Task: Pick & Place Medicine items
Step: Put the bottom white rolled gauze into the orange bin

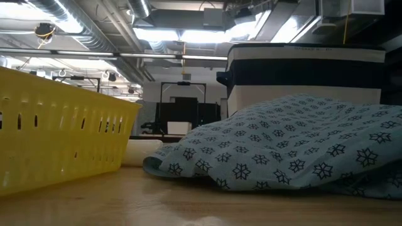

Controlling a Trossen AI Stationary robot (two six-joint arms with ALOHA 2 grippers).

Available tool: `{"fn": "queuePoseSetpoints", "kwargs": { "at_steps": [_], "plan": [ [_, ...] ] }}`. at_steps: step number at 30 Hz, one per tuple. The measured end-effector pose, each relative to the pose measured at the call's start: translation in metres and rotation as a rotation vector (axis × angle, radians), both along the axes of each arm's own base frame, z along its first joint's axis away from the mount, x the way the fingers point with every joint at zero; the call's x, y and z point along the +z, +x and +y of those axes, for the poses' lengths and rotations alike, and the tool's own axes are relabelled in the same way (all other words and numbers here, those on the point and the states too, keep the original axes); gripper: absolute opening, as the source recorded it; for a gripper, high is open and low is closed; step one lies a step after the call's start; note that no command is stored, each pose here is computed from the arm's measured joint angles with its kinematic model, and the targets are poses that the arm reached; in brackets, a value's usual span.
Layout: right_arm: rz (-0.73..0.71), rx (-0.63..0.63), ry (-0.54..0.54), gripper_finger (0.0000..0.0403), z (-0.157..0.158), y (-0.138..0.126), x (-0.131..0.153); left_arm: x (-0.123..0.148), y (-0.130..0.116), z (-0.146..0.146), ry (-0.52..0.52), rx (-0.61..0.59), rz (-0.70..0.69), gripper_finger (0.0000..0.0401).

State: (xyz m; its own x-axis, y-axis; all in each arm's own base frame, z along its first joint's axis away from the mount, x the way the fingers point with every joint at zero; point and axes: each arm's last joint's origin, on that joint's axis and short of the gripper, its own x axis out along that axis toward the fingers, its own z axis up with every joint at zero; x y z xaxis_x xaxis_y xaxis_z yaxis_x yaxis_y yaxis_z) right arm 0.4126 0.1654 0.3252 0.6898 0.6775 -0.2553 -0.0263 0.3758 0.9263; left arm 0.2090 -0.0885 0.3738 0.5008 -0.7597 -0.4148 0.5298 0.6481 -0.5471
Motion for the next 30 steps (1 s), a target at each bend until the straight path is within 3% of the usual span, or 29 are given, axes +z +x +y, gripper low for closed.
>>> {"fn": "queuePoseSetpoints", "kwargs": {
  "at_steps": [7, 12, 16, 22, 30],
  "plan": [
    [0.196, -0.048, -0.107, 0.0256, 0.005, -0.010, -0.020, -0.018, -0.037, -0.003, 0.096, -0.005, 0.355, 0.0027],
    [0.184, -0.101, -0.155, 0.0243, 0.013, -0.013, -0.021, -0.027, -0.060, -0.009, 0.212, 0.059, 0.550, 0.0028],
    [0.161, -0.131, -0.193, 0.0234, 0.018, -0.015, -0.021, -0.031, -0.070, -0.019, 0.262, 0.066, 0.612, 0.0028],
    [0.135, -0.171, -0.237, 0.0231, 0.017, -0.015, -0.021, -0.055, -0.071, -0.029, 0.221, 0.061, 0.711, 0.0028],
    [0.118, -0.171, -0.262, 0.0231, 0.016, -0.014, -0.022, -0.113, -0.065, -0.038, 0.087, 0.005, 0.802, 0.0030]
  ]
}}
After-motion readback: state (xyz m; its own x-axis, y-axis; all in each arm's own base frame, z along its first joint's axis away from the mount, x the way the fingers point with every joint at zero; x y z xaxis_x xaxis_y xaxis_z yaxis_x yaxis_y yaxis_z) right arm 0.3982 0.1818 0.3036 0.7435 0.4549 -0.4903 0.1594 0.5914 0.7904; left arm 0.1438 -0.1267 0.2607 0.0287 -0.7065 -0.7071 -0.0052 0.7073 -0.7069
